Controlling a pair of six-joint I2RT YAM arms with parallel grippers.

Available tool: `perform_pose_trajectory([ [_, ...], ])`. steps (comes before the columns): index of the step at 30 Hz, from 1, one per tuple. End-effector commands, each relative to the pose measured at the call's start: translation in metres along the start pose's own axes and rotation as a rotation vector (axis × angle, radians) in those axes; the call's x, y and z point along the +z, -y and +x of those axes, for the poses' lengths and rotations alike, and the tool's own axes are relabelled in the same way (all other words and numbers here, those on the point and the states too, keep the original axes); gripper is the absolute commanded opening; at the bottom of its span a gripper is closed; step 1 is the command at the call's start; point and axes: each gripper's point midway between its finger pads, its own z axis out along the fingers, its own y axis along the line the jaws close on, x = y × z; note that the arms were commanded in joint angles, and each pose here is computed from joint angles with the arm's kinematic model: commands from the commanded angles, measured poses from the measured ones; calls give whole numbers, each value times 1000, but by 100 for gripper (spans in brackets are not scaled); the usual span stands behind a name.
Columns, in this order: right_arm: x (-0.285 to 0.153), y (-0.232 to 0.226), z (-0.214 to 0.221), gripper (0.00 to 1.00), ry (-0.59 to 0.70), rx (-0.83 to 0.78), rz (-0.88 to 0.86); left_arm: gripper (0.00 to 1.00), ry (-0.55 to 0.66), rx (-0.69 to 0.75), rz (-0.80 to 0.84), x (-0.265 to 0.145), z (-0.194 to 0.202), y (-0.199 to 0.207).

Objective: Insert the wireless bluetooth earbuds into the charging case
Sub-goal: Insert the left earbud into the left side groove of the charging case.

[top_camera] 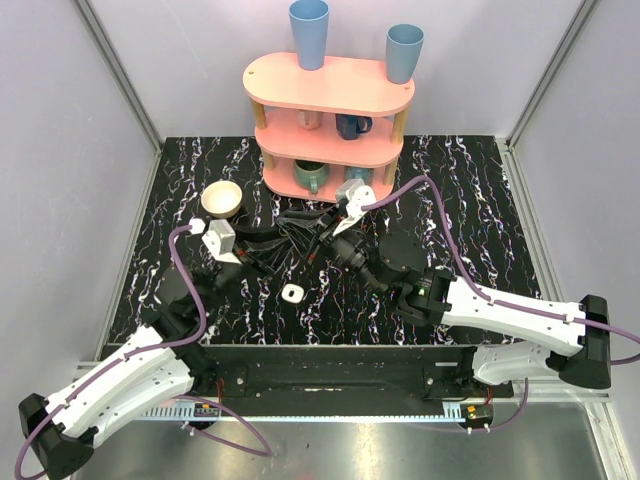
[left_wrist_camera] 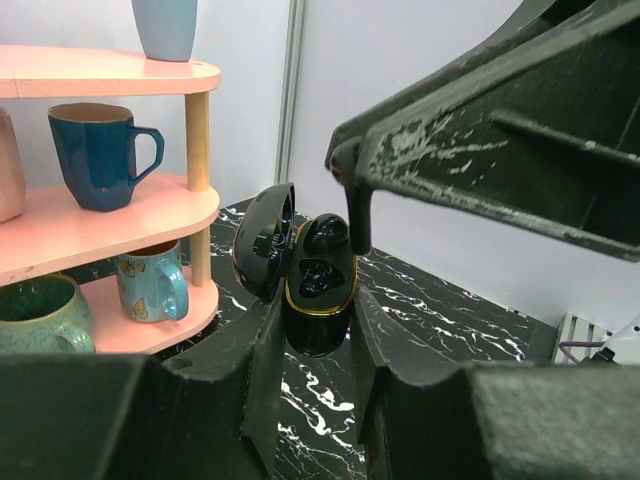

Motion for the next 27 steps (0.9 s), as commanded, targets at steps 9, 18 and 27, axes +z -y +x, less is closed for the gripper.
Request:
perform_pose_trajectory([
  [9, 6, 1, -13, 12, 33, -40, 39, 0, 107, 34, 54, 2, -31, 11],
  [18, 7, 6, -8, 12, 26, -60, 62, 0, 118, 35, 67, 1, -34, 14],
  [27, 8, 5, 0, 12, 9, -62, 59, 0, 142, 39, 74, -1, -40, 16],
])
